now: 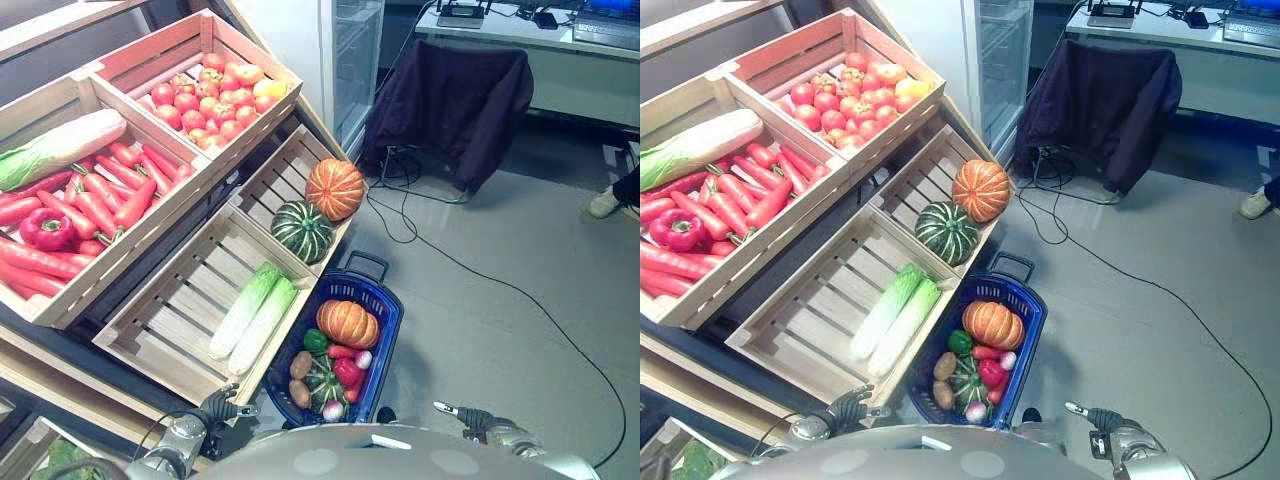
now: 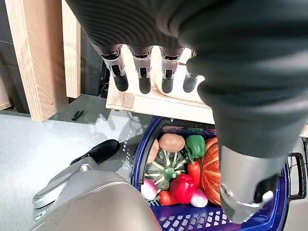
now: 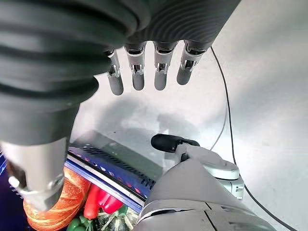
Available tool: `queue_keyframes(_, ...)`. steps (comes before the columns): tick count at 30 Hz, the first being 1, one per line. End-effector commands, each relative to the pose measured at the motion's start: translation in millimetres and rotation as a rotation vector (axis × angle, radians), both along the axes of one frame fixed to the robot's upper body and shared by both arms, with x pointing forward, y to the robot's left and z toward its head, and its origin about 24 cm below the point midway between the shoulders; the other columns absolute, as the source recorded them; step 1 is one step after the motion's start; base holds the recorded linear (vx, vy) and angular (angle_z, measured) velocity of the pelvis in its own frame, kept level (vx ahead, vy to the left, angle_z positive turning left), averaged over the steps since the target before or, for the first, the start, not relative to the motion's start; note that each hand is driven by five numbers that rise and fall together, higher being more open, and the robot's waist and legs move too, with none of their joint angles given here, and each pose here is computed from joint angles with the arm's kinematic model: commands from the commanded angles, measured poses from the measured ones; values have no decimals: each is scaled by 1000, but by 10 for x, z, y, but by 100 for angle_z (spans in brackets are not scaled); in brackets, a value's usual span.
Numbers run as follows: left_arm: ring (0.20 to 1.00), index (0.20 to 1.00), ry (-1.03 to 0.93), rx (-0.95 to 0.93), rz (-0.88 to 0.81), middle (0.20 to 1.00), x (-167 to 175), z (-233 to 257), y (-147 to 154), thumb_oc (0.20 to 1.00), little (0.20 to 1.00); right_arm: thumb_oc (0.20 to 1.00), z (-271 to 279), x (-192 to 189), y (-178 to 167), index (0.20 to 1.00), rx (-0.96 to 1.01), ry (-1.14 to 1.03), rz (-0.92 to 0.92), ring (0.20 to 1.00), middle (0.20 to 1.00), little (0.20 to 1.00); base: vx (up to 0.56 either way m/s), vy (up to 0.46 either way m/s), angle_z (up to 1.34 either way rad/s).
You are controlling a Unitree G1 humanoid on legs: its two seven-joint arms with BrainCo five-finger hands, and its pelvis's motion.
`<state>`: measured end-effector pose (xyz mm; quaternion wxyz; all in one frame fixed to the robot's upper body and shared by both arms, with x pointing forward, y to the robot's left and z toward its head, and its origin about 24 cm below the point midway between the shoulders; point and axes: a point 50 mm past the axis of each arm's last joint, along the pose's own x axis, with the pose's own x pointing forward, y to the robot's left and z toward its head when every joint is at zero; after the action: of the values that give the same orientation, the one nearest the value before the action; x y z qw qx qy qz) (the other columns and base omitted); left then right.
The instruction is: Pick up fruits and vegetables into the basket
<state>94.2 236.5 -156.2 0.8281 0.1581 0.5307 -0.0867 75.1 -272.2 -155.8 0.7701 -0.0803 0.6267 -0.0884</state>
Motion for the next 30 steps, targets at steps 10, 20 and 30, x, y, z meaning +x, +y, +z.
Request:
queue_keyframes(10, 1000, 1000, -47, 23, -10, 1000, 258, 68, 58, 1000, 1000, 1000, 5, 204, 103, 1000, 18, -14, 25, 1000, 1000, 1000, 0, 0, 0)
queue_keyframes(20, 1000, 1000, -39, 30, -5, 1000, 251, 66, 71, 1000, 1000, 1000, 4, 204, 107, 1000, 17, -13, 23, 1000, 1000, 1000, 0, 0, 0)
queue_keyframes(30, 1000, 1000, -34, 31, 12, 1000, 240, 63, 77, 1000, 1000, 1000, 5, 198, 98, 1000, 17, -11, 25, 1000, 1000, 1000, 0, 0, 0)
